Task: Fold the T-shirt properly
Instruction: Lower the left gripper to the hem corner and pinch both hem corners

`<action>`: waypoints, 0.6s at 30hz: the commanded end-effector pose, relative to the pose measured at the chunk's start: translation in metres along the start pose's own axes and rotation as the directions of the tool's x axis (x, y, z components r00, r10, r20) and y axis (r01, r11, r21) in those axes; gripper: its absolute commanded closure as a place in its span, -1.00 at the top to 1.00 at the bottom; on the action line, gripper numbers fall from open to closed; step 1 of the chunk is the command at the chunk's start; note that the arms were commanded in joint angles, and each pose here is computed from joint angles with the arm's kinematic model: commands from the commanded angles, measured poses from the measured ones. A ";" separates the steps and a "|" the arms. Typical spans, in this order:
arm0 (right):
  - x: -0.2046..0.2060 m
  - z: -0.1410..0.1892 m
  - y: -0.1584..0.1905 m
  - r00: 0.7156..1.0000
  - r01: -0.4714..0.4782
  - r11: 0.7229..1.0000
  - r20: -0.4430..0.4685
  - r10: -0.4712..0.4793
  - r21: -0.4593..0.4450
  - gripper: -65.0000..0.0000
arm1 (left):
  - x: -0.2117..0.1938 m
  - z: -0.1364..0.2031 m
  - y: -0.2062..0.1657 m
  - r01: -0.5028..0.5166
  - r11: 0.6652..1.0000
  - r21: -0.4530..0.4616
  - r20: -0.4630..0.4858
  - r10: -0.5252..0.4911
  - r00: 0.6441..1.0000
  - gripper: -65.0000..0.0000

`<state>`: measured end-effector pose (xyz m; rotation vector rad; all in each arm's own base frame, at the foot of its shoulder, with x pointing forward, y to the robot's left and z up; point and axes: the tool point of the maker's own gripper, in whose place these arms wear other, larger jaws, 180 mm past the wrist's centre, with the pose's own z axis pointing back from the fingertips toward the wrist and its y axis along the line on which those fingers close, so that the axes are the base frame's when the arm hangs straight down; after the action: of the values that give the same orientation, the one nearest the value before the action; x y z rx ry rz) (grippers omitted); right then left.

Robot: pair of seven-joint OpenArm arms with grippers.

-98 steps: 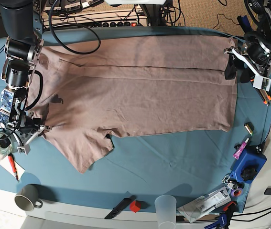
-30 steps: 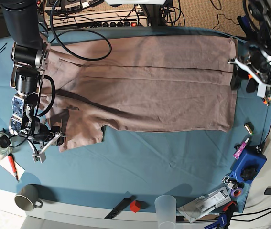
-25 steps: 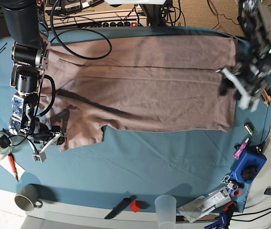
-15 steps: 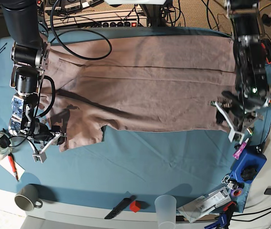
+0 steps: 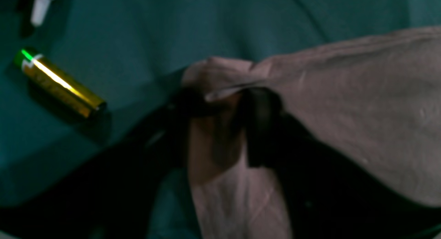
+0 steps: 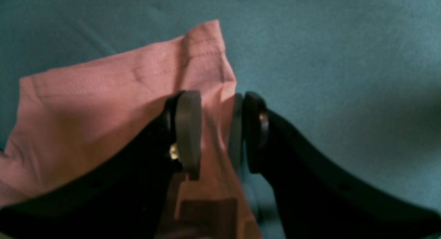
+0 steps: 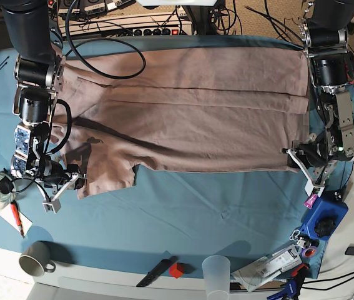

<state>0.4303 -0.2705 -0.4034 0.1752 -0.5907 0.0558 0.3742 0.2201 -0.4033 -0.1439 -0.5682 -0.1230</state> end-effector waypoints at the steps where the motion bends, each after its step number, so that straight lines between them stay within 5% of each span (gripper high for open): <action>1: -0.025 0.000 -0.002 0.992 -0.020 1.000 -0.125 0.019 -0.010 -0.49 | 0.000 0.002 -0.002 0.002 1.000 -0.013 -0.024 -0.002 1.000 -0.50; 7: -0.028 0.000 -0.003 0.989 -0.021 1.000 -0.145 0.019 -0.011 -1.00 | -0.001 0.002 -0.001 -0.013 1.000 -0.005 -0.027 0.013 1.000 -1.00; 18: 0.019 0.022 0.002 0.994 -0.106 0.993 -0.029 0.105 -0.042 -1.00 | 0.004 0.007 0.003 -0.047 0.999 0.025 -0.040 0.048 0.998 -1.00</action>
<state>0.4233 -0.2689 -0.3896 0.1115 -0.5411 0.1390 0.3726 0.2202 -0.4009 -0.1450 -0.5360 -0.0658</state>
